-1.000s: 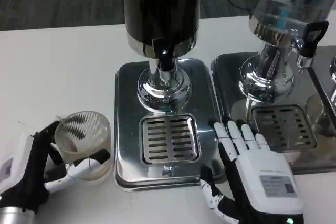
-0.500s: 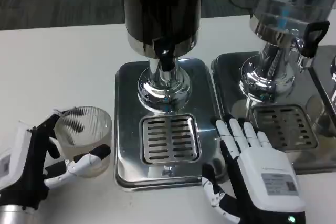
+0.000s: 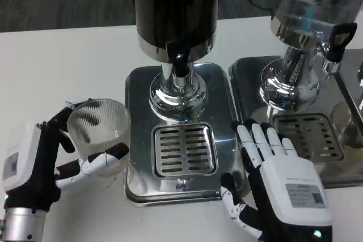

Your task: Grasp the cup under the faucet to collect the drink, then remove the cup.

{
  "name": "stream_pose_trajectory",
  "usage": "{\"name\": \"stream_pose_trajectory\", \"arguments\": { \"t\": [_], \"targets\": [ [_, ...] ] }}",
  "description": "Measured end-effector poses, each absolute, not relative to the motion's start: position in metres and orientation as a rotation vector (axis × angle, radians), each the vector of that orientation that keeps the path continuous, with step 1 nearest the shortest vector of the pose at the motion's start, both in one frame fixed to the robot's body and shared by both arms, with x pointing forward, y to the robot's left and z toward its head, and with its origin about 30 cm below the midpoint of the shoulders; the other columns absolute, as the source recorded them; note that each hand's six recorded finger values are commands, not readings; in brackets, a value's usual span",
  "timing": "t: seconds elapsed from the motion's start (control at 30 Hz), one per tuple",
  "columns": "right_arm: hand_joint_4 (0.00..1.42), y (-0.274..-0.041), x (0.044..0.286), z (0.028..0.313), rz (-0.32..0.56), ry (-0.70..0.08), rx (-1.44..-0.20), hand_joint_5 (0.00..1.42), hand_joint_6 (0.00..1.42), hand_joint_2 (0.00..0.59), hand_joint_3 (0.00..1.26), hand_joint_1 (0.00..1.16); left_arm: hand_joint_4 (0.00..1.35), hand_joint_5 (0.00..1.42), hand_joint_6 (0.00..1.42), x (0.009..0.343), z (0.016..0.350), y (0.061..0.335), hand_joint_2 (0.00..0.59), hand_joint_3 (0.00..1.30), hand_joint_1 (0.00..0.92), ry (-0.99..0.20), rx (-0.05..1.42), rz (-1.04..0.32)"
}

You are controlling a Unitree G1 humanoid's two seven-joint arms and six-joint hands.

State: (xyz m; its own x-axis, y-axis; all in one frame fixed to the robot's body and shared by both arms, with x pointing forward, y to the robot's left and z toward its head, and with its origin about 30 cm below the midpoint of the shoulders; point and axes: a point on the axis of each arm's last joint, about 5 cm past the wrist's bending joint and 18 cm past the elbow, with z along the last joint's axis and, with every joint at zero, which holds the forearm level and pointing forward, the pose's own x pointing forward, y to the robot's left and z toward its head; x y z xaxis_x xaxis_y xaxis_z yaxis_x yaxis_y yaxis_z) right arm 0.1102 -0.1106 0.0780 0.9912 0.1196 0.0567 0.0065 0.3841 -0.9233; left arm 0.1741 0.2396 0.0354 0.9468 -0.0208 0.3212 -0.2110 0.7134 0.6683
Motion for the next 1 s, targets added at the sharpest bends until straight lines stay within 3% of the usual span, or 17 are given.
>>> {"name": "stream_pose_trajectory", "arguments": {
  "t": [0.17,0.37,1.0],
  "targets": [
    [0.0,-0.108,0.112,0.079,0.071,-0.128,-1.167,0.0,0.02,0.497,0.04,0.44,0.55,0.78,1.0,0.189,0.038,0.222,0.133,0.44,0.502,-0.375,0.794,0.006],
    [0.0,-0.107,0.113,0.079,0.067,-0.127,-1.164,0.0,0.02,0.497,0.04,0.44,0.55,0.78,1.01,0.204,0.032,0.201,0.139,0.44,0.491,-0.358,0.796,-0.079],
    [0.0,-0.106,0.113,0.079,0.038,-0.106,-1.152,0.0,0.02,0.497,0.04,0.44,0.52,0.75,0.95,0.231,0.031,0.168,0.142,0.42,0.486,-0.375,0.834,-0.159]
  ]
}}
